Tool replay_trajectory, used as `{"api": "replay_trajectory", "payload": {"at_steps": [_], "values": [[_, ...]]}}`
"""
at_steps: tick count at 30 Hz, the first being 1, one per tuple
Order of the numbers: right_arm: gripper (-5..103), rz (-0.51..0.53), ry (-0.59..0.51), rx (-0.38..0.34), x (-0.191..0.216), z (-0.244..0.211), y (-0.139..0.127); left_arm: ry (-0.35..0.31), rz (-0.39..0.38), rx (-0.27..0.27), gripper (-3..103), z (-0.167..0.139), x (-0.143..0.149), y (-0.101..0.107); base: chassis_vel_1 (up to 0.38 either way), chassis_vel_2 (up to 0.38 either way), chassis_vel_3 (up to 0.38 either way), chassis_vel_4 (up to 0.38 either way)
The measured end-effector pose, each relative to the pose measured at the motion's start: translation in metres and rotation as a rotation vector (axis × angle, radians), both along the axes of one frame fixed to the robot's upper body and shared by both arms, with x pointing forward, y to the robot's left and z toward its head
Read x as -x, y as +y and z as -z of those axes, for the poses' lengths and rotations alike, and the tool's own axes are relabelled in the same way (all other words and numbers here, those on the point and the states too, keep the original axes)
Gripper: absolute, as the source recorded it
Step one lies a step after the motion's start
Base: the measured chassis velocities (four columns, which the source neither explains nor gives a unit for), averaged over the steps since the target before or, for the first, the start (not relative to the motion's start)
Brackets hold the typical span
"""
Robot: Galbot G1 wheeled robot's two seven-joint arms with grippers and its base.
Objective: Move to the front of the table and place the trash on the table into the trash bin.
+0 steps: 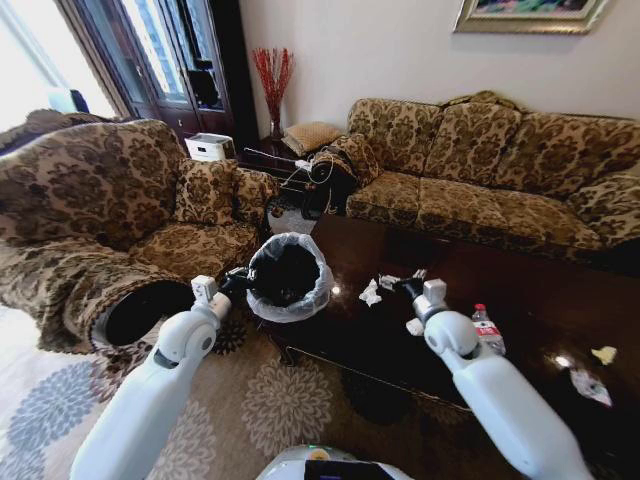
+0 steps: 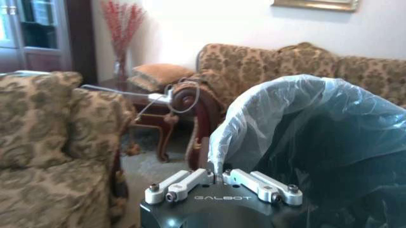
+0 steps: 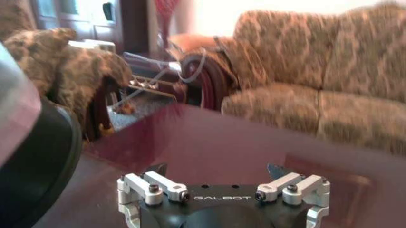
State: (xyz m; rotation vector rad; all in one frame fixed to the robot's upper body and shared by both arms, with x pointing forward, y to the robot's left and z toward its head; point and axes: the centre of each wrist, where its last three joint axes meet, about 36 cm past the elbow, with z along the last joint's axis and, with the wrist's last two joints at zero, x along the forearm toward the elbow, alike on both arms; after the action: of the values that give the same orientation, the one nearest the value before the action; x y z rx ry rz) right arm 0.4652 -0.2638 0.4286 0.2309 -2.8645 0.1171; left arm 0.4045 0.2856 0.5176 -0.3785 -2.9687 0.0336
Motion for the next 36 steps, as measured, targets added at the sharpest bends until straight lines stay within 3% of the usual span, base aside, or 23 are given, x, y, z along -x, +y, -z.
{"api": "replay_trajectory", "payload": {"at_steps": [5, 14, 22, 23, 25, 27, 28, 31, 33, 36], "values": [[100, -0.006, 0.085, -0.066, -0.034, 0.039, 0.021, -0.011, 0.013, -0.002, 1, -0.003, -0.005, -0.002, -0.067, -0.074, -0.065, -0.05], [100, -0.066, 0.154, -0.111, -0.085, 0.075, 0.037, -0.023, -0.011, -0.013, 1, -0.004, -0.004, 0.005, -0.019, -0.02, -0.019, -0.019], [101, -0.106, 0.189, -0.088, -0.113, 0.094, 0.07, -0.035, -0.038, -0.017, 1, -0.004, -0.005, 0.008, 0.0, 0.0, 0.0, 0.0], [94, -0.102, 0.196, -0.086, -0.116, 0.098, 0.074, -0.035, -0.04, -0.017, 1, -0.004, -0.005, 0.008, 0.0, 0.0, 0.0, 0.0], [94, -0.099, 0.202, -0.082, -0.117, 0.1, 0.076, -0.036, -0.04, -0.016, 1, -0.004, -0.005, 0.008, 0.0, 0.0, 0.0, 0.0], [83, -0.086, 0.219, -0.067, -0.118, 0.104, 0.076, -0.04, -0.04, -0.013, 1, -0.005, -0.004, 0.007, 0.0, 0.0, 0.0, 0.0], [83, -0.086, 0.219, -0.067, -0.118, 0.104, 0.076, -0.04, -0.04, -0.013, 1, -0.005, -0.004, 0.007, 0.0, 0.0, 0.0, 0.0], [66, -0.079, 0.23, -0.051, -0.116, 0.11, 0.072, -0.046, -0.041, -0.01, 1, -0.006, -0.005, 0.006, 0.0, 0.0, 0.0, 0.0], [66, -0.078, 0.231, -0.05, -0.116, 0.11, 0.072, -0.047, -0.041, -0.009, 1, -0.007, -0.005, 0.006, 0.0, 0.0, 0.0, 0.0], [50, -0.071, 0.232, -0.04, -0.113, 0.112, 0.068, -0.051, -0.041, -0.004, 1, -0.007, -0.006, 0.005, 0.0, 0.0, 0.0, 0.0]]}}
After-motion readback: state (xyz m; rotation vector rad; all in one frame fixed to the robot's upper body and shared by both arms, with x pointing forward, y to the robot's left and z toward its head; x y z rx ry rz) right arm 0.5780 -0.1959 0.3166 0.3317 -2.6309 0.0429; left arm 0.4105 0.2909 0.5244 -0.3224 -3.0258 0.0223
